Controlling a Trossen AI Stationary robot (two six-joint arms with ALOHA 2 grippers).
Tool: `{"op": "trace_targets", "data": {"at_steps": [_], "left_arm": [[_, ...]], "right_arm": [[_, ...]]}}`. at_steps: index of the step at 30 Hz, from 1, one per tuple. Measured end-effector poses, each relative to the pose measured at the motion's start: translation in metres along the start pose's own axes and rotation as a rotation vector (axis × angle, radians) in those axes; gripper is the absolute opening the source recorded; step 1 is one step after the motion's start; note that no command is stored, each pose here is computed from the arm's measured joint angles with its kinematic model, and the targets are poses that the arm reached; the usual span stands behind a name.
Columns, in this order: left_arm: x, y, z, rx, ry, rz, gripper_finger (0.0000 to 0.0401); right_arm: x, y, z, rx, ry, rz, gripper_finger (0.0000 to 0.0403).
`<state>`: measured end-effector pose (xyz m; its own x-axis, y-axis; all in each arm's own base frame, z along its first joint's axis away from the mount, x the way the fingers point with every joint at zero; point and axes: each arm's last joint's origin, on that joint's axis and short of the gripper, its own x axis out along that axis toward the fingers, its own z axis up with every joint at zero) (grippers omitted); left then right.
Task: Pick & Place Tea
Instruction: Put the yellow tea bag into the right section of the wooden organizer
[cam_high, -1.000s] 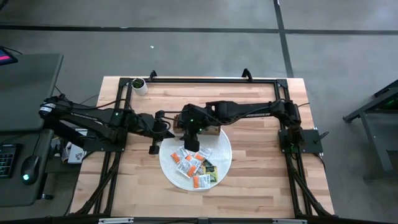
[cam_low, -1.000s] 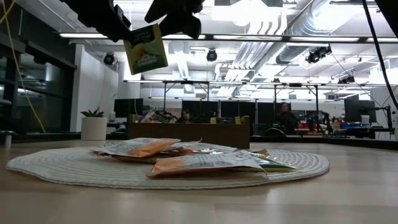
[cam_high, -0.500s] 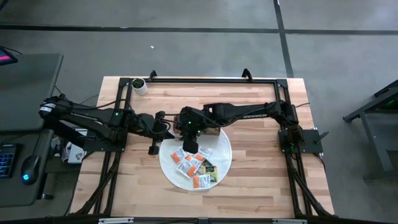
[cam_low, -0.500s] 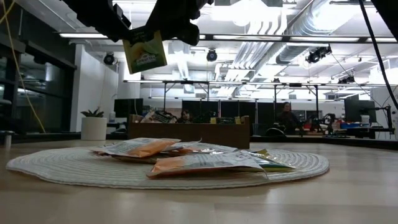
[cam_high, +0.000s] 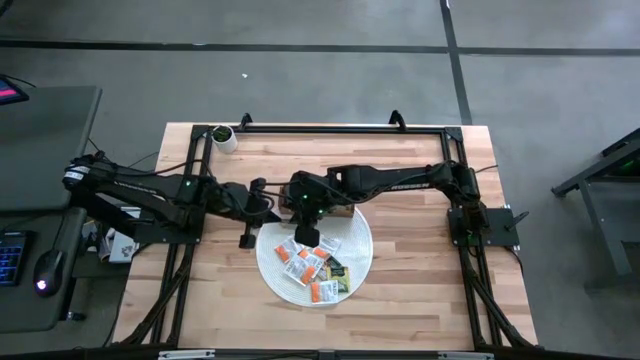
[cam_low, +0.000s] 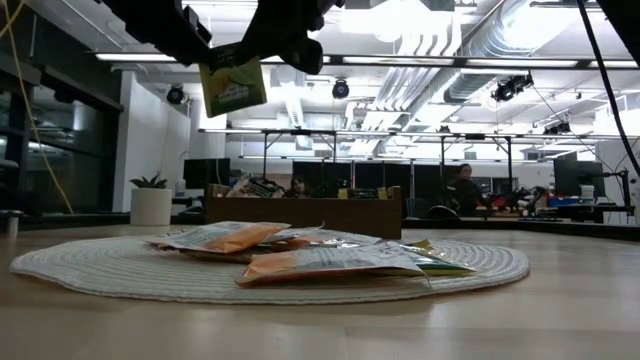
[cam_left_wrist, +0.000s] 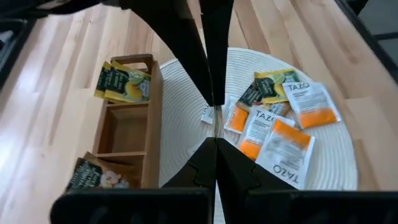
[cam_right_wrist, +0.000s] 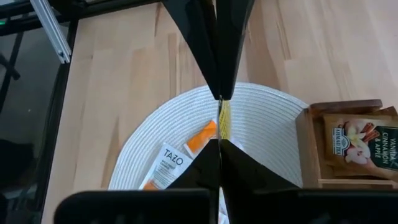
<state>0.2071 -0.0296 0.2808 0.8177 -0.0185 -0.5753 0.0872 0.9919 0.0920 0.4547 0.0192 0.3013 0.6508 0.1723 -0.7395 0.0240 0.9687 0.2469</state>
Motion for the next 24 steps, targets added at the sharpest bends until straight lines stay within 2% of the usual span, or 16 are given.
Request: {"op": "trace_targets", "data": {"at_steps": [2, 5, 10, 15, 20, 24], "left_arm": [[0.000, 0.000, 0.000, 0.023, 0.002, 0.005, 0.0007], [0.000, 0.000, 0.000, 0.029, 0.003, 0.005, 0.0040], [0.000, 0.000, 0.000, 0.017, 0.004, 0.010, 0.0136], [0.000, 0.001, -0.006, -0.030, 0.056, 0.036, 0.0219], [-0.002, 0.001, -0.015, -0.053, 0.147, 0.062, 0.0240], [-0.008, 0.002, -0.015, -0.063, 0.143, 0.071, 0.0241]], "right_arm": [[0.000, 0.000, 0.000, 0.003, 0.003, -0.002, 0.0001], [0.000, -0.001, -0.001, 0.015, 0.009, -0.022, 0.0001], [0.000, -0.002, -0.002, 0.022, 0.014, -0.059, 0.0001], [-0.007, -0.005, -0.013, 0.035, 0.114, -0.173, 0.0000], [-0.011, -0.009, -0.024, 0.030, 0.219, -0.260, 0.0000], [-0.012, -0.011, -0.027, 0.024, 0.250, -0.295, 0.0000]]}}
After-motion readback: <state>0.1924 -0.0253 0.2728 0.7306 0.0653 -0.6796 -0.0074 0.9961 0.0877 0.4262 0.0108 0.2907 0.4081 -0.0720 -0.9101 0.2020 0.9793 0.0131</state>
